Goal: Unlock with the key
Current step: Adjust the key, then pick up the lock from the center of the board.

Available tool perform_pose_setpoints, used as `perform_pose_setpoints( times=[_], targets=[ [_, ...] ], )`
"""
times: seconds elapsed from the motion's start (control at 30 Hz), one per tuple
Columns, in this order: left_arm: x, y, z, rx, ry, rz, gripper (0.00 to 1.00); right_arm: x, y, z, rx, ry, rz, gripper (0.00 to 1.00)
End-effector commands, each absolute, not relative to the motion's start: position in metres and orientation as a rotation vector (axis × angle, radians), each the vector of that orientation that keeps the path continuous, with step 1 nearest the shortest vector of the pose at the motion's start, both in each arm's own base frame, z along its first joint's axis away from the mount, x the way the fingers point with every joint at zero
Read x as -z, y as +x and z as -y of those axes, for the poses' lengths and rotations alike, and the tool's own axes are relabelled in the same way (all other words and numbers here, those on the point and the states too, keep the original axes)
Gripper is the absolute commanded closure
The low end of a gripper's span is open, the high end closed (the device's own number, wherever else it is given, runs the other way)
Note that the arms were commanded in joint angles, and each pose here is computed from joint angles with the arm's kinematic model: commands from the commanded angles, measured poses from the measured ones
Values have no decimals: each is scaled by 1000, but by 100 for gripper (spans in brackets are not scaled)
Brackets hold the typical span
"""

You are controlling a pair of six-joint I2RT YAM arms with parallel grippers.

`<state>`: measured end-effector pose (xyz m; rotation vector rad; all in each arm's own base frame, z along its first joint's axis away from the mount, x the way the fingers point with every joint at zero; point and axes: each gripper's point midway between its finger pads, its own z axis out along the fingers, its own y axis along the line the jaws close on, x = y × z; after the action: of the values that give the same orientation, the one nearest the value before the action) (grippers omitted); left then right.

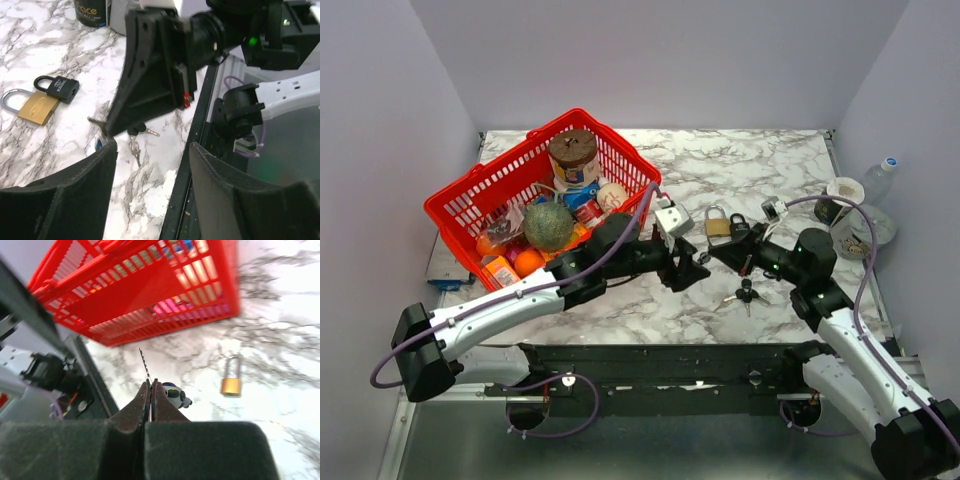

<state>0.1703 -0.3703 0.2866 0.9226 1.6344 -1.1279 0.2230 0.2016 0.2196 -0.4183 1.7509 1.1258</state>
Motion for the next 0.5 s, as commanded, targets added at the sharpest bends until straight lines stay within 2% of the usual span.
perform_pose_setpoints(
  times=[0.0, 0.13, 0.2, 0.23, 0.4, 0.47],
  targets=[
    [-272, 179, 361, 896, 892, -1694, 29, -214, 251, -170, -976, -277, -1780, 99],
    [-241, 181, 361, 849, 769, -1783, 25, -225, 274, -130, -856, -145, -1763, 99],
    [-214, 186, 366, 859, 639, -1902, 26, -239, 280, -119, -810, -123, -1735, 99],
    [-202, 187, 368, 861, 596, -1954, 29, -246, 283, -114, -787, -123, -1719, 99],
    [-136, 192, 385, 848, 450, -2187, 29, -282, 295, -98, -716, -103, -1645, 99],
    [-131, 204, 392, 834, 402, -2225, 27, -294, 300, -94, -708, -87, -1616, 99]
  ],
)
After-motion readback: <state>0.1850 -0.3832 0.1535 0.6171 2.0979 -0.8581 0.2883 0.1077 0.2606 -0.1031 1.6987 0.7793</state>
